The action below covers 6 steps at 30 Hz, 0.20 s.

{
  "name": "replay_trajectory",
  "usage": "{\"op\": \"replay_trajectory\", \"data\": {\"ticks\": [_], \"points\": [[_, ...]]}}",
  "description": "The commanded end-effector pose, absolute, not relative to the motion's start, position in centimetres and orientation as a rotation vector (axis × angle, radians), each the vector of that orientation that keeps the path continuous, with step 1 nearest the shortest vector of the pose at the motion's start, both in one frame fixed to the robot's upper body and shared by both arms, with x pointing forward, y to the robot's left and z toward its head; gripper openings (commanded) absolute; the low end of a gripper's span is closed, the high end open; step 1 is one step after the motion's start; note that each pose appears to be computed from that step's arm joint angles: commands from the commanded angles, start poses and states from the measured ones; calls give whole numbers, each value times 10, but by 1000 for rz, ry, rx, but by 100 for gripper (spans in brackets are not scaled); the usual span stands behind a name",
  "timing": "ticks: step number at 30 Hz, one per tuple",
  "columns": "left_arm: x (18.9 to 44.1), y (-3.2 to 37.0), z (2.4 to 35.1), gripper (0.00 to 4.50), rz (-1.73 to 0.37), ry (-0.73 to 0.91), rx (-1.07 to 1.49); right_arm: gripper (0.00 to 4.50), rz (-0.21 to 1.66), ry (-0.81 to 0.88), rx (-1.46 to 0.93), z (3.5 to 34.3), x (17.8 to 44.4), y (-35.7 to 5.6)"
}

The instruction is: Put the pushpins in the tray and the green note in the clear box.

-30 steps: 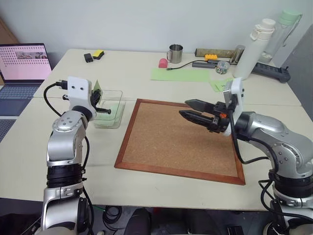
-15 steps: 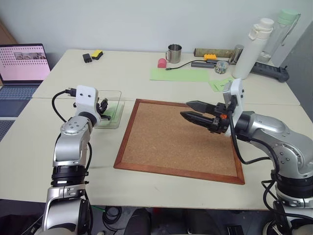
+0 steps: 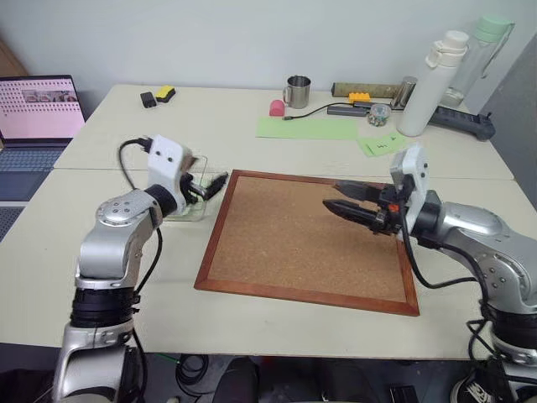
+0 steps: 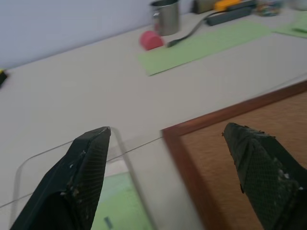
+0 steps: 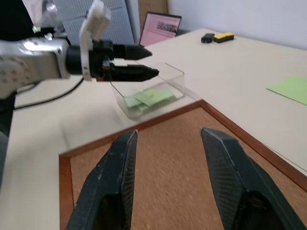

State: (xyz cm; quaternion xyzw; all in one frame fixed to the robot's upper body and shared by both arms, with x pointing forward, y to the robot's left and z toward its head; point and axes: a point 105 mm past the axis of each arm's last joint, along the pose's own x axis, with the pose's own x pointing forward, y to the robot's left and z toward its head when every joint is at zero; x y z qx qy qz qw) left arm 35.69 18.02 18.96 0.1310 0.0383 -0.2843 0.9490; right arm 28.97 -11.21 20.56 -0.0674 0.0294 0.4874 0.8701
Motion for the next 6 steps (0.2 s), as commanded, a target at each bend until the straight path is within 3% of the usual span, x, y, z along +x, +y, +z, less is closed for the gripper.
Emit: {"op": "replay_trajectory", "data": {"ticks": [1,6], "points": [[330,151,187,401,-826,101,322,219,1007,31,-182,211,289,-129],[325,143,178,401,-927,138,356,219,956,56,-219,204,292,-146]]}}
